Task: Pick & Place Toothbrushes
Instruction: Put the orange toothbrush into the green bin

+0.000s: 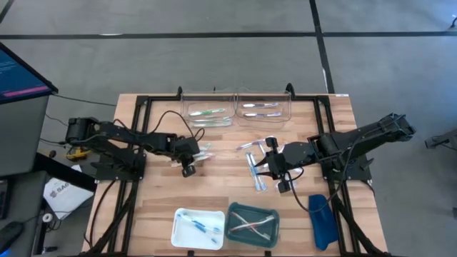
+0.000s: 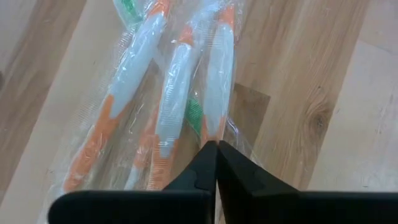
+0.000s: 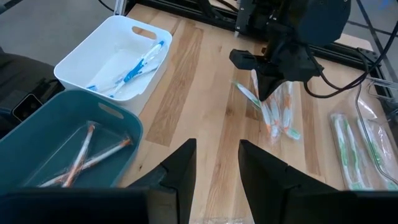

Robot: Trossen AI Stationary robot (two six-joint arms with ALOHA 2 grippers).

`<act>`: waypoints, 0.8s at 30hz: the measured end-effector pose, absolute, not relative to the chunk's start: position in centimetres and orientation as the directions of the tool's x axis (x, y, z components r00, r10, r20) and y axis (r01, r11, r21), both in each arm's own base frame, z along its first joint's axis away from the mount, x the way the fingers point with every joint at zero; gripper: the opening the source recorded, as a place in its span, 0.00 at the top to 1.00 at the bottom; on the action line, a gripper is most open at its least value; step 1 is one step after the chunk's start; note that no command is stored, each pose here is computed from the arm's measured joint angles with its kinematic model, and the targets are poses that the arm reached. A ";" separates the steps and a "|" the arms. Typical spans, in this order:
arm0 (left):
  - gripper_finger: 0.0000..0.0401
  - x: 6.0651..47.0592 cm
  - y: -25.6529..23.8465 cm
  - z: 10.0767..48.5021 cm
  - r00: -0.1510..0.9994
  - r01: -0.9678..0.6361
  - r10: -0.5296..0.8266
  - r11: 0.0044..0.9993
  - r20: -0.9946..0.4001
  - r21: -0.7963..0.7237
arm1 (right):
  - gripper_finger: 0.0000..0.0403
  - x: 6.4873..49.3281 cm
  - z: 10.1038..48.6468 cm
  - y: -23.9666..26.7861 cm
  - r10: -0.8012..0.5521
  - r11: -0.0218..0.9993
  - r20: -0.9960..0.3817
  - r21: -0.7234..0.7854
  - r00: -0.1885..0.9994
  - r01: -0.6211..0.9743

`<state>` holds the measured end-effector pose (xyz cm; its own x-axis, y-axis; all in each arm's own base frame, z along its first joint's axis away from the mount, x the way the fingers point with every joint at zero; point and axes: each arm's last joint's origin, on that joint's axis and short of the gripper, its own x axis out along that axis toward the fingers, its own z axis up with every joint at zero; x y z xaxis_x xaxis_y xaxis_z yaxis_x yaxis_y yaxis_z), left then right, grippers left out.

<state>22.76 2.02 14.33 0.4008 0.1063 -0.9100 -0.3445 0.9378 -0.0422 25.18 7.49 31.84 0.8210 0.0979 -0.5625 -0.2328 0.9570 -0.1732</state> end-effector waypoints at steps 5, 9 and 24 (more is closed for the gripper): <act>1.00 22.8 2.0 14.4 0.401 -0.340 0.106 0.940 -0.910 -0.040 | 0.72 25.2 31.8 7.5 0.098 0.957 -0.562 -0.173 0.821 -0.233; 1.00 22.8 2.0 14.4 0.401 -0.338 0.106 0.940 -0.910 -0.040 | 0.72 25.2 31.8 7.5 0.098 0.957 -0.562 -0.173 0.821 -0.233; 1.00 25.3 -0.4 17.8 0.504 -0.199 0.067 0.979 -0.861 -0.041 | 0.72 25.2 31.8 7.5 0.098 0.958 -0.563 -0.171 0.820 -0.232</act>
<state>25.32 -0.39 17.85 0.5039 0.0666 -0.8612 -0.1987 0.9792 -0.0406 25.17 7.51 31.83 0.8204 0.0983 -0.5633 -0.2320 0.9576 -0.1707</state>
